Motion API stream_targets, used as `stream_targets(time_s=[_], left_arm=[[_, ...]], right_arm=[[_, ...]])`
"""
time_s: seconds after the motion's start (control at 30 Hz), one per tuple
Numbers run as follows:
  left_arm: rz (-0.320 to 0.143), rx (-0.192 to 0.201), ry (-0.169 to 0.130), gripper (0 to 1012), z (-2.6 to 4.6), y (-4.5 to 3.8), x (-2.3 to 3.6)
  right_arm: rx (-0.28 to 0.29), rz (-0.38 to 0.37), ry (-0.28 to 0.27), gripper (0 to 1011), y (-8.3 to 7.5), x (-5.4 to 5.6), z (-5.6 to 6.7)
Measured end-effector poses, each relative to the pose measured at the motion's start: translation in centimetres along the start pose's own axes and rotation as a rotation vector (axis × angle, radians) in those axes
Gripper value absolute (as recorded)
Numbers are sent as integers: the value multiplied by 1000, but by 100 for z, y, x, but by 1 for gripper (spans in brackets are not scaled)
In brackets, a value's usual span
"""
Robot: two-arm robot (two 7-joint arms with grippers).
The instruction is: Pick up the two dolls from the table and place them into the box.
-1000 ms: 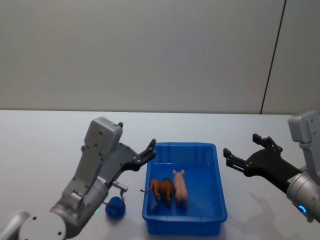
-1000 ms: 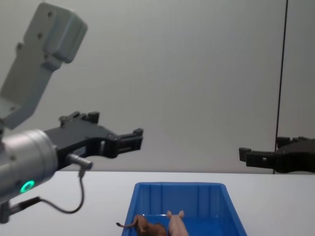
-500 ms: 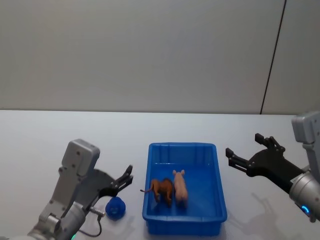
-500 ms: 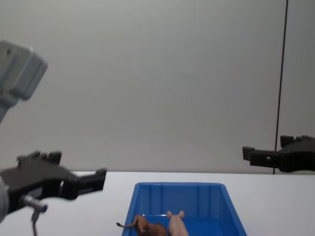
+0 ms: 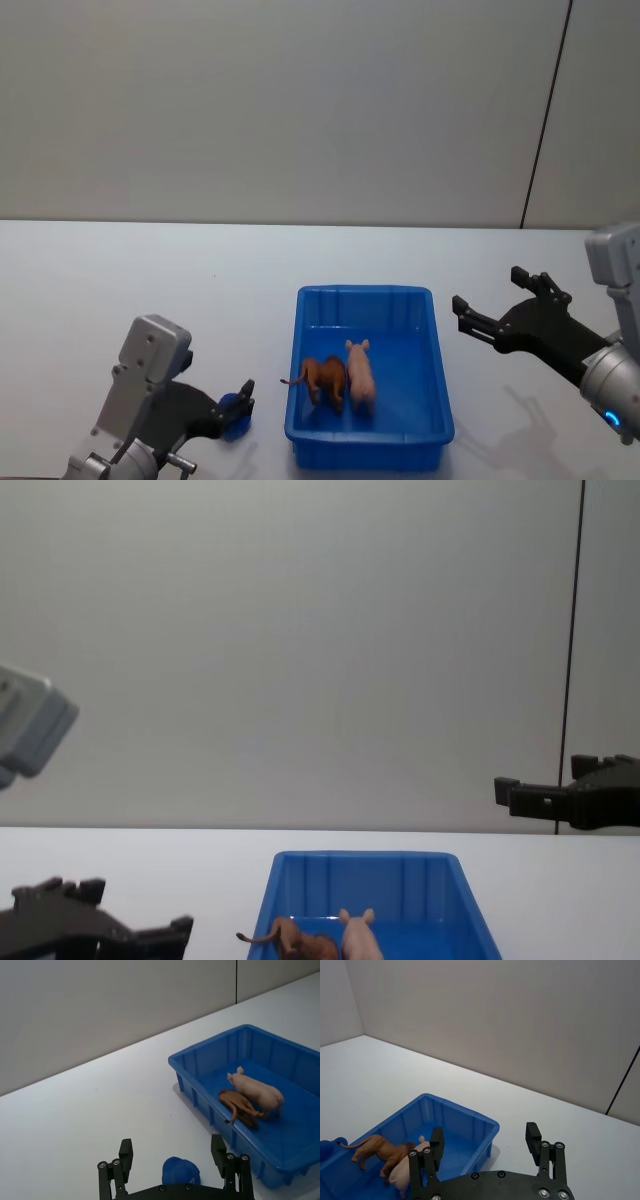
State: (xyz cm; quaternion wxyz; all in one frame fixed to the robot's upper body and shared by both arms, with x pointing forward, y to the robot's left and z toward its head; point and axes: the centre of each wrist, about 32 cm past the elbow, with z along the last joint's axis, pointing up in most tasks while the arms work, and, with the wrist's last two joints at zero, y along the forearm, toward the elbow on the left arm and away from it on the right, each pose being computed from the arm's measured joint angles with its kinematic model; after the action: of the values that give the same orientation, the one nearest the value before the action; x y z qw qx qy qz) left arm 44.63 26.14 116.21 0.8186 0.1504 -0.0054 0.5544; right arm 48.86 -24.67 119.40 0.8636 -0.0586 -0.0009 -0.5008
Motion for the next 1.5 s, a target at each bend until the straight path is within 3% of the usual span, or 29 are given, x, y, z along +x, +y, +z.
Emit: stream_targets(time_s=[0.43, 0.97, 1.27, 1.37, 1.5], left_arm=[[-73, 98, -9, 1000, -176, -164, 132], [-118, 158, -19, 1000, -324, -347, 221], [-127, 176, -25, 806, -375, -407, 247], [-130, 179, -27, 670, -382, -420, 252], [-135, 181, -30, 575, -385, -435, 257]], right_arm=[[0, -1, -1, 1001, -4, 3, -2], [0, -1, -1, 1001, -4, 3, -2], [0, -1, -1, 1001, -4, 3, -2], [0, -1, -1, 1001, -3, 3, -2], [0, -1, -1, 1001, -3, 3, -2]])
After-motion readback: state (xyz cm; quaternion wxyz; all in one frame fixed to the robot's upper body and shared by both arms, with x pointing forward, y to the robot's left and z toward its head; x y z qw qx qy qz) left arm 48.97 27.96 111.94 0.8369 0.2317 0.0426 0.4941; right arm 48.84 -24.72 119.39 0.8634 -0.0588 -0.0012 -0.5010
